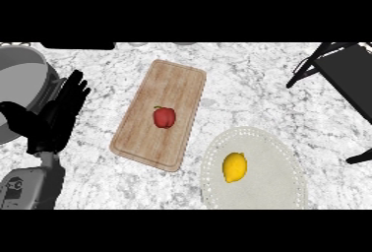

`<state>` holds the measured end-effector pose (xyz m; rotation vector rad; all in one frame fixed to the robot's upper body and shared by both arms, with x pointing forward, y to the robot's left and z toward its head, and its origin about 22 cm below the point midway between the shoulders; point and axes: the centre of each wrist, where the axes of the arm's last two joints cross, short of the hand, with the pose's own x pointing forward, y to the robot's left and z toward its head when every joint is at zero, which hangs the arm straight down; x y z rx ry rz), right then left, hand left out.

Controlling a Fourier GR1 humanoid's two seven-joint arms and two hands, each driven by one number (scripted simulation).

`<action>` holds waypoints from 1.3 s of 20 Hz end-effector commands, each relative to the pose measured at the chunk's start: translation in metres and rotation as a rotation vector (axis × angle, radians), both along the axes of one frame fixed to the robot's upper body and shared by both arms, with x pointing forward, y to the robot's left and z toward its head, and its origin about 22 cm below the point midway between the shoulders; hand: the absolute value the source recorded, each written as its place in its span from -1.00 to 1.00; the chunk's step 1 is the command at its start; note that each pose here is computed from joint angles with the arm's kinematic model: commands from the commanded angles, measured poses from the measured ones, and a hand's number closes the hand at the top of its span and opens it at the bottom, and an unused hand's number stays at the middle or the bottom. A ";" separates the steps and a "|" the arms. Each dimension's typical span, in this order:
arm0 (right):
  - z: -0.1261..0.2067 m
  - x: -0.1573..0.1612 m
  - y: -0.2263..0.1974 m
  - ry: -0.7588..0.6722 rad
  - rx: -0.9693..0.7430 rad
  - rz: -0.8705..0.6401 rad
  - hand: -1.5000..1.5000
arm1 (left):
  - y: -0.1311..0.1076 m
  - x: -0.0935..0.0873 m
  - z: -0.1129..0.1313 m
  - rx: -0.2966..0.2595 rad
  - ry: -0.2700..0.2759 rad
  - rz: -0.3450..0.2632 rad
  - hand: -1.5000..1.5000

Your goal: Pick the can from the placemat and place it in the tiered shelf

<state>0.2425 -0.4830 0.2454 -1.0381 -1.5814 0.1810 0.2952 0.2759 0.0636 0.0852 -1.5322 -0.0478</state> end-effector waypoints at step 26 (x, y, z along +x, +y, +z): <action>0.006 -0.084 -0.160 -0.054 0.284 -0.027 -1.00 | 0.009 0.011 0.011 0.002 0.003 -0.009 0.00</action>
